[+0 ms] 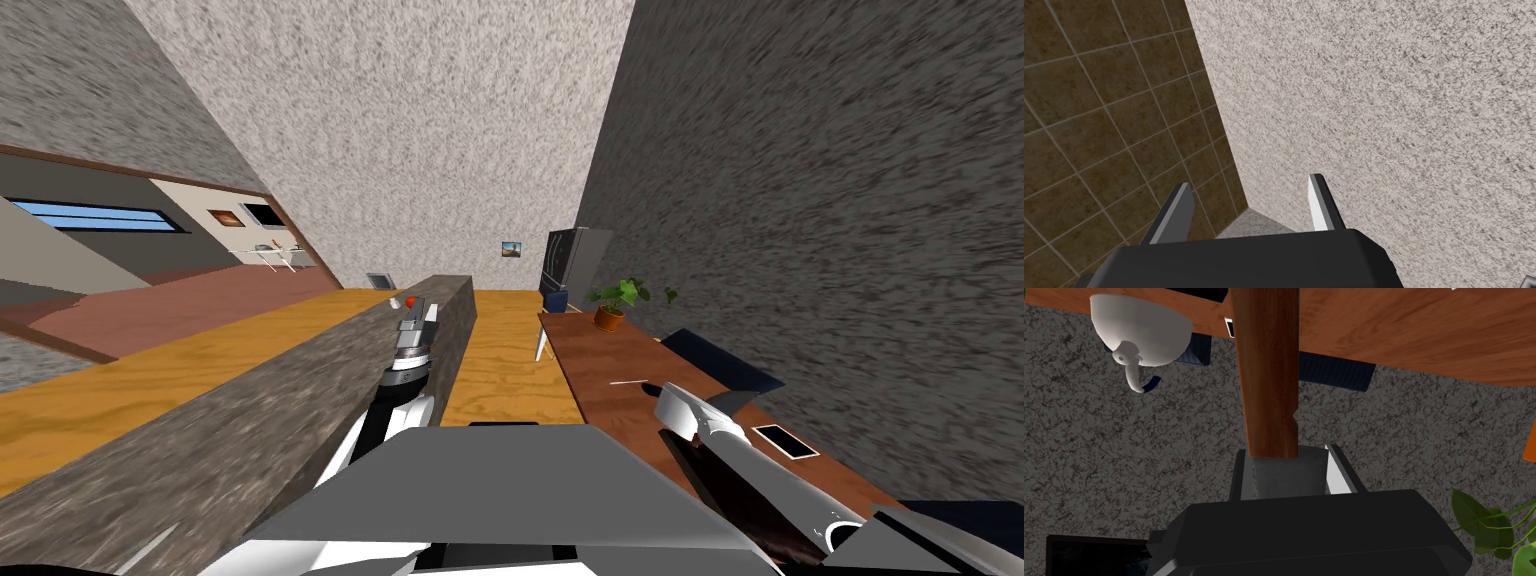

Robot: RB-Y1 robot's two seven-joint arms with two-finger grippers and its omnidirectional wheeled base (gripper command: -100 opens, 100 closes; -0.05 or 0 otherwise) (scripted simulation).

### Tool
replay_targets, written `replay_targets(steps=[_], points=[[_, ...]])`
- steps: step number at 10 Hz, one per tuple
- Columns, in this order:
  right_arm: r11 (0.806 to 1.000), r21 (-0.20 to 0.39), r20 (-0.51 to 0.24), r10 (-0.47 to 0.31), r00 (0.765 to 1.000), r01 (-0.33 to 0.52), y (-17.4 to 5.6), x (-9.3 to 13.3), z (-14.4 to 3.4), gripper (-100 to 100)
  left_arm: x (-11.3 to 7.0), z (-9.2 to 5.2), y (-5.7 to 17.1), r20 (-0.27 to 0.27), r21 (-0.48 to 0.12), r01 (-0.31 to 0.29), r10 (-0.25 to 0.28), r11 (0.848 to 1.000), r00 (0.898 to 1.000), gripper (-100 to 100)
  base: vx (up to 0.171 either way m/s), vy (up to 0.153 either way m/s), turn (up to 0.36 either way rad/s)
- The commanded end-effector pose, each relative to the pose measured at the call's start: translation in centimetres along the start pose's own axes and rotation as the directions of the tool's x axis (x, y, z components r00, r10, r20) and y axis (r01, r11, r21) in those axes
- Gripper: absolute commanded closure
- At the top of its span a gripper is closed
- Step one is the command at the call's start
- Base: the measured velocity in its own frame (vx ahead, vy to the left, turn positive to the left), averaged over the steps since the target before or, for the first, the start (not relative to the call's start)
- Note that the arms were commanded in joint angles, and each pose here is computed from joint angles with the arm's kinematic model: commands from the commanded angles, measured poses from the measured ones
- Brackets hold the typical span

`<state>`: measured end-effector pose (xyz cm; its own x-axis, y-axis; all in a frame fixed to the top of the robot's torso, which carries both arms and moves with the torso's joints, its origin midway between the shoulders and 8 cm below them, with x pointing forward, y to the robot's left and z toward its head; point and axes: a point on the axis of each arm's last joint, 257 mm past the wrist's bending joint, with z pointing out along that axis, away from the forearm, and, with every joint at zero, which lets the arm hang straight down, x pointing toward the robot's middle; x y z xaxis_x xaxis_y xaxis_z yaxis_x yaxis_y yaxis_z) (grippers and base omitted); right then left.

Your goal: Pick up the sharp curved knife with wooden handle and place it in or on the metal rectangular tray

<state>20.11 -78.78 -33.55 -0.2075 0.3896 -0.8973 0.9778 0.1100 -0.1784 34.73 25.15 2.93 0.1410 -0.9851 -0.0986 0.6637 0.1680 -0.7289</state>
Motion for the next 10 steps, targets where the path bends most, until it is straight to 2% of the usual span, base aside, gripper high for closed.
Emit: replay_targets(steps=[1,2,3,4,5,6,7,8,9,10], points=[[1.0,0.01,0.005,0.022,1.0,-0.022,-0.4,0.0,0.0,100,0.0,0.0,0.0,0.0,0.0,0.0,0.0,1.0,1.0,0,-0.053,-0.018,-0.022],[0.998,0.052,0.032,0.016,0.999,-0.017,-2.2,-0.1,0.1,100,0.0,0.0,0.0,0.0,0.0,0.0,0.0,1.0,1.0,0,-0.088,-0.033,0.167],[0.998,0.052,0.033,0.034,0.999,-0.036,-2.2,-0.1,0.1,100,0.0,0.0,0.0,0.0,0.0,0.0,0.0,1.0,1.0,0,-0.093,-0.031,0.124],[0.996,0.089,0.059,0.027,0.998,-0.032,-4.0,-0.1,0.1,100,0.0,0.0,0.0,0.0,0.0,0.0,0.0,1.0,1.0,0,-0.113,-0.029,0.202],[0.995,0.088,0.061,0.044,0.997,-0.05,-4.0,-0.1,0.1,100,0.0,0.0,0.0,0.0,0.0,0.0,0.0,1.0,1.0,0,-0.1,-0.037,0.117],[0.992,0.121,0.086,0.033,0.996,-0.043,-5.6,-0.1,0.1,100,0.0,0.0,0.0,0.0,0.0,0.0,0.0,1.0,1.0,0,-0.141,-0.032,0.193],[0.991,0.119,0.089,0.053,0.995,-0.063,-5.6,-0.1,0.1,100,0.0,0.0,0.0,0.0,0.0,0.0,0.0,1.0,1.0,0,-0.116,-0.019,0.098],[0.987,0.147,0.114,0.046,0.992,-0.062,-7.1,-0.1,0.0,100,0.0,0.0,0.0,0.0,0.0,0.0,0.0,1.0,1.0,0,-0.117,-0.017,0.165],[0.986,0.146,0.116,0.06,0.991,-0.077,-7.1,-0.1,0.0,100,0.0,0.0,0.0,0.0,0.0,0.0,0.0,1.0,1.0,0,-0.097,-0.026,0.083],[0.982,0.169,0.141,0.059,0.988,-0.083,-8.4,-0.1,-0.2,100,0.0,0.0,0.0,0.0,0.0,0.0,0.0,1.0,1.0,0,-0.118,-0.023,0.13]])
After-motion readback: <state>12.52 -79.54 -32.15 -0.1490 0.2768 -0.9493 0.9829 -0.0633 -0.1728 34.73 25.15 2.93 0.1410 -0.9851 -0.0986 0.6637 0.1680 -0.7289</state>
